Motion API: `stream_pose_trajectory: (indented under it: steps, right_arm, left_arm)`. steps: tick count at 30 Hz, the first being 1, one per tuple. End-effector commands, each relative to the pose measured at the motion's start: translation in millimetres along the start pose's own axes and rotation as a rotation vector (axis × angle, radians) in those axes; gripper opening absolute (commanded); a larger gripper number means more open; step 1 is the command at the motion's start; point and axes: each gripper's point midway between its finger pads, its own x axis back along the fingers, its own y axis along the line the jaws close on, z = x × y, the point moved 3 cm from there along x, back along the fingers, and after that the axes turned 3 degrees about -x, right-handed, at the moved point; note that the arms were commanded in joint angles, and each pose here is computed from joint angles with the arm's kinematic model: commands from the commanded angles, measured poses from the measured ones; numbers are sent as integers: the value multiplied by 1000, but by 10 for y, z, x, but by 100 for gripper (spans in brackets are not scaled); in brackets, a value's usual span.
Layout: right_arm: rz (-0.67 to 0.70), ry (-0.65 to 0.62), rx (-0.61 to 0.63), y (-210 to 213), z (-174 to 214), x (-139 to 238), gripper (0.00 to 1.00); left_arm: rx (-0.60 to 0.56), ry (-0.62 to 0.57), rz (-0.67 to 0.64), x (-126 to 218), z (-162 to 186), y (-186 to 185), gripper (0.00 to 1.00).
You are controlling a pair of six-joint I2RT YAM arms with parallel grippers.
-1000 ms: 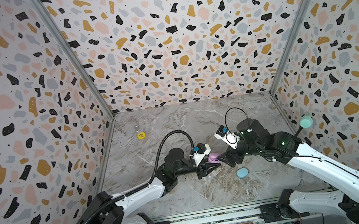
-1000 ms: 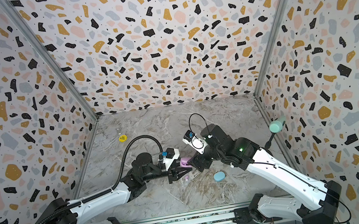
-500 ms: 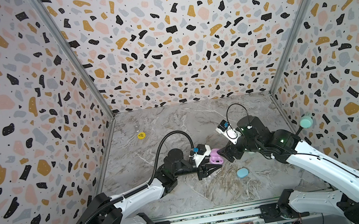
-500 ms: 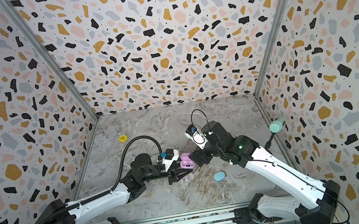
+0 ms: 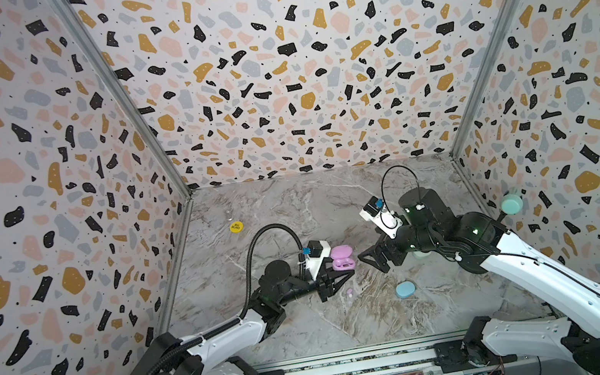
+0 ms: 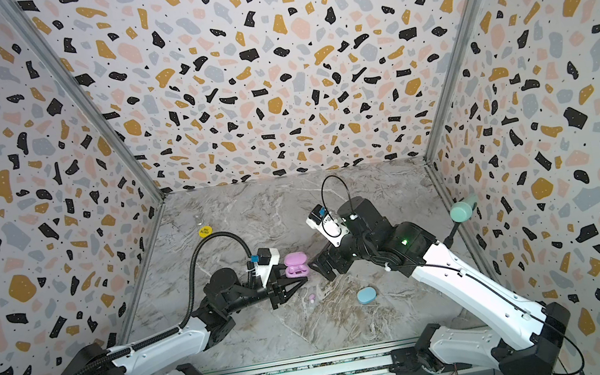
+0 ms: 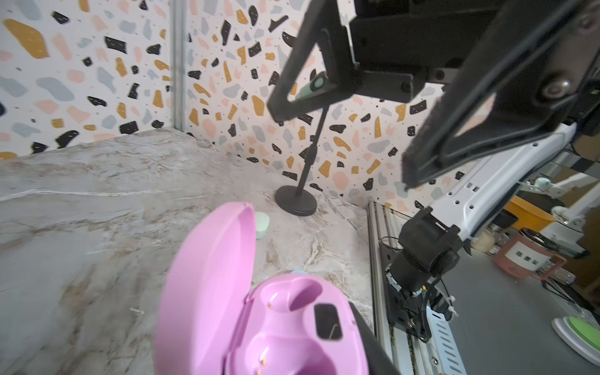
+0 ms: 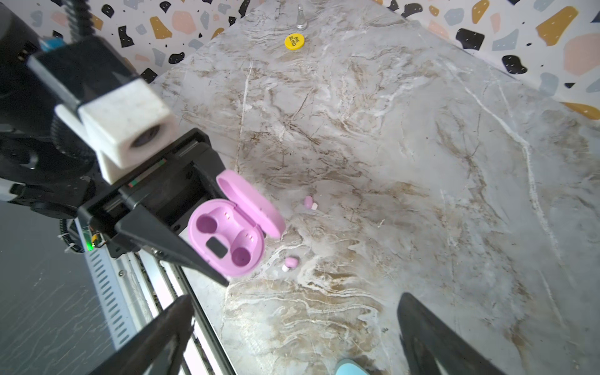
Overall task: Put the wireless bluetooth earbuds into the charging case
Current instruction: 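Move the right gripper down over the pink earbuds on the table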
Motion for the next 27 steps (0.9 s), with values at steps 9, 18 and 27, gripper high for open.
stream_pose_trajectory:
  steps: [9, 18, 27]
  right_arm:
    - [44, 63, -366, -263, 489, -509, 99]
    - [32, 272, -596, -151, 1010, -1242, 92]
    - [224, 478, -566, -163, 1380, -1681, 76]
  left_arm:
    - [12, -151, -206, 334, -181, 275, 36]
    - [18, -161, -348, 580, -173, 430, 36]
    - [22, -172, -426, 732, -165, 499, 36]
